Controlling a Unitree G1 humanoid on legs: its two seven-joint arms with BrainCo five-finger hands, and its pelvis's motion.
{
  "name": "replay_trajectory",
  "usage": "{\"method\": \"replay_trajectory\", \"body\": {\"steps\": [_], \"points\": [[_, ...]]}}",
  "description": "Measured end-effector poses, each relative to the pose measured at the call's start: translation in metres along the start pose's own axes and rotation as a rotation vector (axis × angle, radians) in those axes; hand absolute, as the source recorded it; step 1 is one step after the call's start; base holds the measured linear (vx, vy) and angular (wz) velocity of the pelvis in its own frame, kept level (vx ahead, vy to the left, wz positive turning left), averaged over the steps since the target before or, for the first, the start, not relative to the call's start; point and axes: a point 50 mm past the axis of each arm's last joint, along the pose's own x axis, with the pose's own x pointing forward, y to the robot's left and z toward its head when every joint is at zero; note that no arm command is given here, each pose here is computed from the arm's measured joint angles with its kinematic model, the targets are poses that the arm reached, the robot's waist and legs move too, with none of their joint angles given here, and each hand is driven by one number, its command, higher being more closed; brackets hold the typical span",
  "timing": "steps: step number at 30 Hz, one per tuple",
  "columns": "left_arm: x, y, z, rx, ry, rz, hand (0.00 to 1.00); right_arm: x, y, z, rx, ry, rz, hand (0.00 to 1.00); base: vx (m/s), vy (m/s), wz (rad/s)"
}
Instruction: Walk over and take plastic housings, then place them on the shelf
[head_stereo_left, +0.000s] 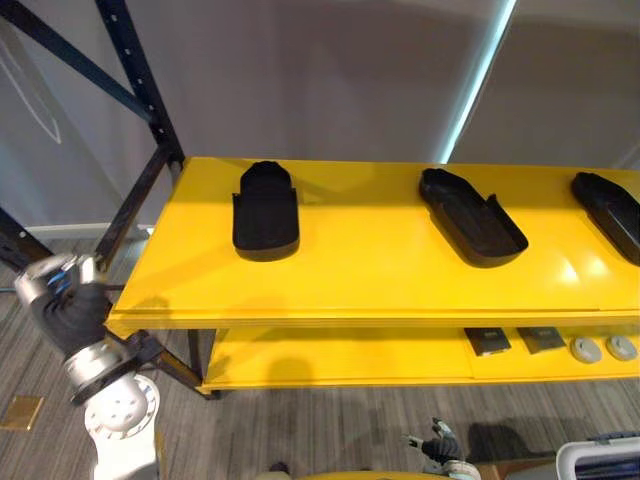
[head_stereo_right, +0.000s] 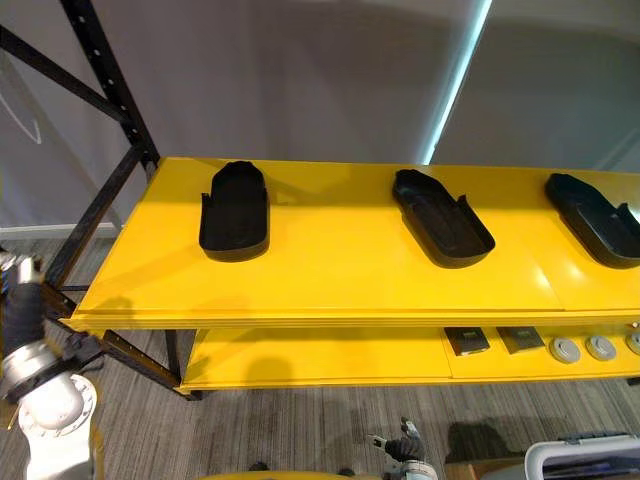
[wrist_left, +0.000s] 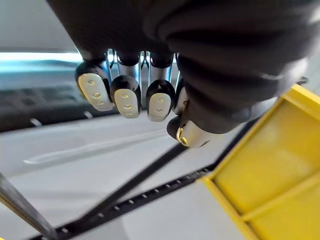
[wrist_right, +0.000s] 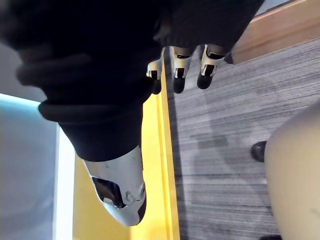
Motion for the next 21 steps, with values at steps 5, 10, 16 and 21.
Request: {"method": "replay_trajectory", "body": {"steps": [5,10,16,21], "points": [[-0.047,0.003,-0.089,0.167,0.463,-0.107,0.0,0.001,0.004,0.009,-0.006,-0.033,0.015,0.0,-0.02,-0.002,0.04],[-0.11,0.005,-0.153,0.23,0.854,-0.244,0.0,0.0,0.003,0.006,-0.008,-0.02,0.013,0.0,-0.01,0.013,-0.07],[-0.152,0.001,-0.174,0.284,1.045,-0.332,0.0,-0.002,0.002,0.002,-0.004,-0.008,0.007,0.0,-0.02,0.029,-0.14],[-0.17,-0.01,-0.178,0.287,1.105,-0.413,0.0,-0.002,0.0,0.001,0.0,-0.003,0.001,0.0,0.03,0.004,-0.06]]}}
